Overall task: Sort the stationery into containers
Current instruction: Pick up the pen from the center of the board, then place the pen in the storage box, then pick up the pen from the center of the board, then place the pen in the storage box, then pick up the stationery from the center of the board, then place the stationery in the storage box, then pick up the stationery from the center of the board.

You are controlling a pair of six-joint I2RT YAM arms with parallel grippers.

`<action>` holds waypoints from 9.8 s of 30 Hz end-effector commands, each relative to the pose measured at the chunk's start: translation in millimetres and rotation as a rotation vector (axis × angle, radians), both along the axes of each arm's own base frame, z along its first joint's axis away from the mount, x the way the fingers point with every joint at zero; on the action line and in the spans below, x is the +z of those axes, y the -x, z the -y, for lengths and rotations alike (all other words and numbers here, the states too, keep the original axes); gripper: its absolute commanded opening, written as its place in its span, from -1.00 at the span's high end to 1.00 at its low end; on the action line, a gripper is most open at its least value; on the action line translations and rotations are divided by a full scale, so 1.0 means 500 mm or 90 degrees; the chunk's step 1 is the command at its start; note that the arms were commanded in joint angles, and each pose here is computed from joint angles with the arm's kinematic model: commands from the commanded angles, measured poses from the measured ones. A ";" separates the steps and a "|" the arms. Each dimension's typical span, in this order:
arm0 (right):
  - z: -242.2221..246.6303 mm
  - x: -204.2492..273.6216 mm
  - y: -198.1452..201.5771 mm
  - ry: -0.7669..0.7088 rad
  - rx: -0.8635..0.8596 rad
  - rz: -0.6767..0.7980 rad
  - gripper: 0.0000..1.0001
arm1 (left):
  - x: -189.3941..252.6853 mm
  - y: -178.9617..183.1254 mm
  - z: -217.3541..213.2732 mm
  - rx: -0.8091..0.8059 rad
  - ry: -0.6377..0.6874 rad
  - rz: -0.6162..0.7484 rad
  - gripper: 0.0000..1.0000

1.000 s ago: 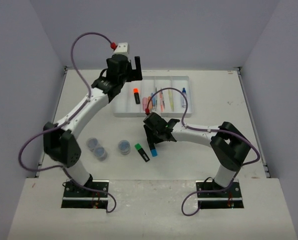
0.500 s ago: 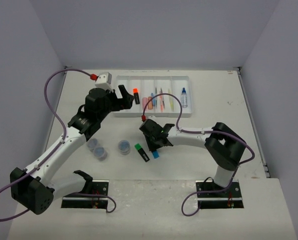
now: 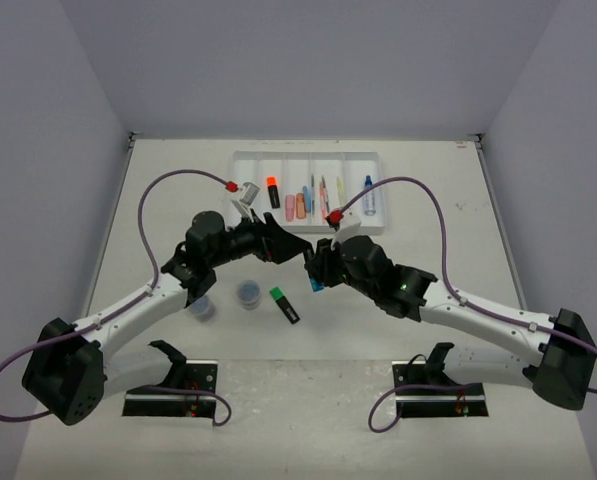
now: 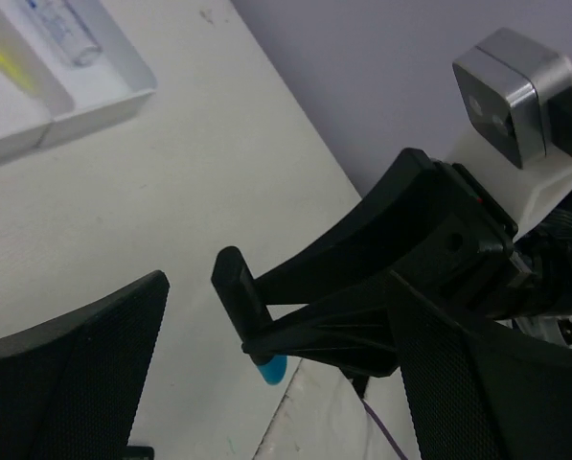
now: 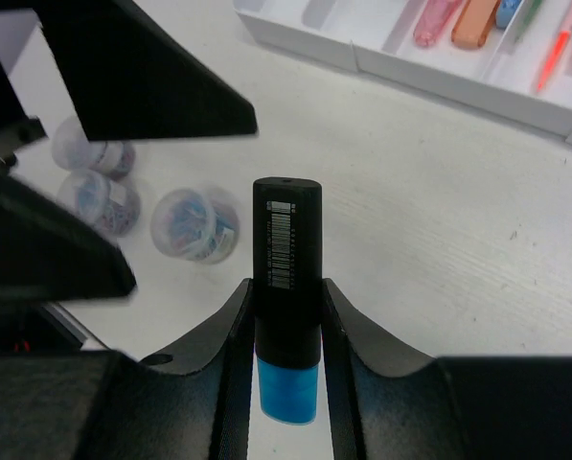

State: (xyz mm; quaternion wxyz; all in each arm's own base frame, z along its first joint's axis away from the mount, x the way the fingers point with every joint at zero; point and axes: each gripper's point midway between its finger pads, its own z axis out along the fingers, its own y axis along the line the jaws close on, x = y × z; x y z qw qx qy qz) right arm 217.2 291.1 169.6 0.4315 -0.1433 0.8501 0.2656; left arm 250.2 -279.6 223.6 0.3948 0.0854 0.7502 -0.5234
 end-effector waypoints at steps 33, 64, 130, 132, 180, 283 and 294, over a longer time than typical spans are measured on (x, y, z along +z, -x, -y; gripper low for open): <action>0.050 0.020 -0.039 0.032 -0.088 0.060 -0.98 | -0.068 -0.452 -0.190 0.483 -0.492 -0.012 1.00; -0.134 -0.311 0.064 0.299 0.127 -0.225 -0.29 | 0.128 -0.315 -0.226 0.440 -0.338 0.052 -1.00; 0.157 -0.001 -0.046 0.003 -0.208 0.049 -0.97 | -0.158 -0.600 -0.219 0.433 -0.587 0.017 0.99; 0.155 0.000 -0.046 0.002 -0.206 0.047 -0.98 | -0.174 -0.602 -0.213 0.417 -0.582 0.010 0.75; 0.149 -0.043 -0.047 0.099 -0.177 0.013 -0.98 | -0.330 0.059 -0.200 0.246 -0.564 -0.235 -0.88; 0.094 -0.050 -0.041 0.042 -0.103 0.009 -0.97 | -0.297 0.036 -0.545 0.848 -0.429 -0.584 -1.00; 0.089 -0.060 -0.043 0.050 -0.100 0.002 -0.98 | -0.306 0.050 -0.561 0.868 -0.439 -0.571 -0.99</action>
